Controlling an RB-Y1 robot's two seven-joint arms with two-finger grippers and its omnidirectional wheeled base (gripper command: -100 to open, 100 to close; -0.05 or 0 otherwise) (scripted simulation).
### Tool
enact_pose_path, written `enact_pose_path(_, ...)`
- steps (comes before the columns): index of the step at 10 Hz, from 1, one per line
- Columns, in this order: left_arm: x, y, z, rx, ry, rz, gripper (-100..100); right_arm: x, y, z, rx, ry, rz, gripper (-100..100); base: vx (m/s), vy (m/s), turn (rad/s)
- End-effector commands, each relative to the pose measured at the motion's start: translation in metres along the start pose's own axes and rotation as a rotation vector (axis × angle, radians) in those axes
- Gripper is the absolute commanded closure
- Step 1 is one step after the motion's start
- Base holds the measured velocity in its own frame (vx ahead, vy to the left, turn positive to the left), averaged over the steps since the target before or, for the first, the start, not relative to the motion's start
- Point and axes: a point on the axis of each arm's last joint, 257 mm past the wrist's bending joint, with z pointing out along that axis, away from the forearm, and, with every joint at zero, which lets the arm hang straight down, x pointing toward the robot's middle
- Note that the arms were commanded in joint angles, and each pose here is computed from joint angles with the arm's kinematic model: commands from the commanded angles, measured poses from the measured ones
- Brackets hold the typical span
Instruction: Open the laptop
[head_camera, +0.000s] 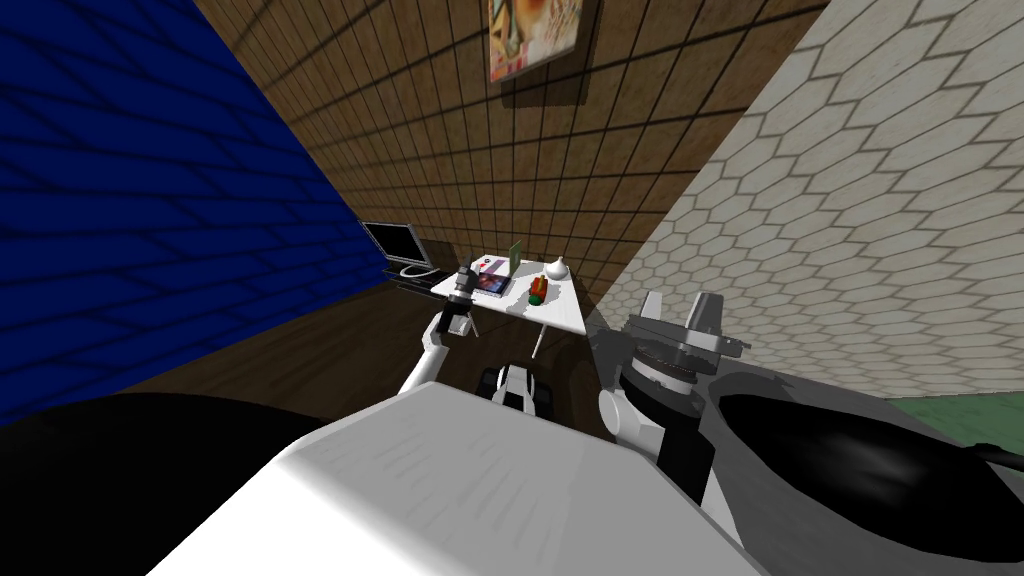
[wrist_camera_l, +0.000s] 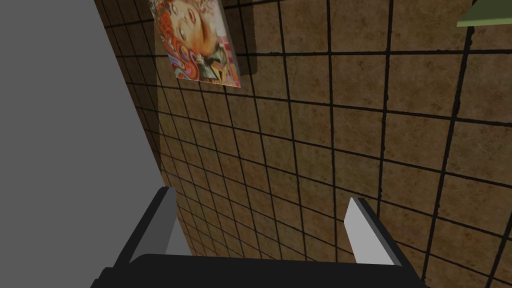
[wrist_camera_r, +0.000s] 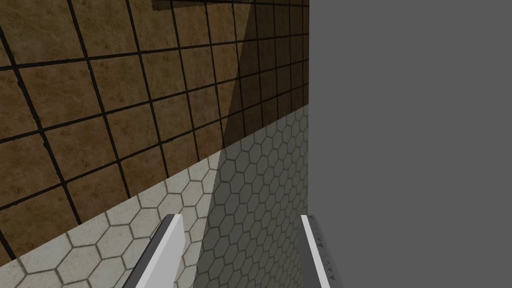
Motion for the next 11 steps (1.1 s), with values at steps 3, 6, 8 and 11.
enact_pose_path(3, 0.009, 0.036, 0.028, -0.052, 0.028, 0.041, -100, 0.000, 0.000, 0.000, 0.000, 0.000, 0.000, 0, -0.030, 0.027, -0.027)
enact_pose_path(6, 0.014, 0.054, 0.044, -0.078, 0.042, 0.054, -100, 0.000, 0.000, 0.000, 0.000, 0.000, 0.000, 0, -0.026, 0.025, -0.019)
enact_pose_path(8, 0.017, 0.066, 0.056, -0.100, 0.053, 0.070, -100, 0.000, 0.000, 0.000, 0.000, 0.000, 0.000, 0, -0.018, 0.021, -0.023)
enact_pose_path(11, 0.023, 0.085, 0.079, -0.137, 0.073, 0.102, -100, 0.000, 0.000, 0.000, 0.000, 0.000, 0.000, 0, -0.023, 0.016, -0.020)
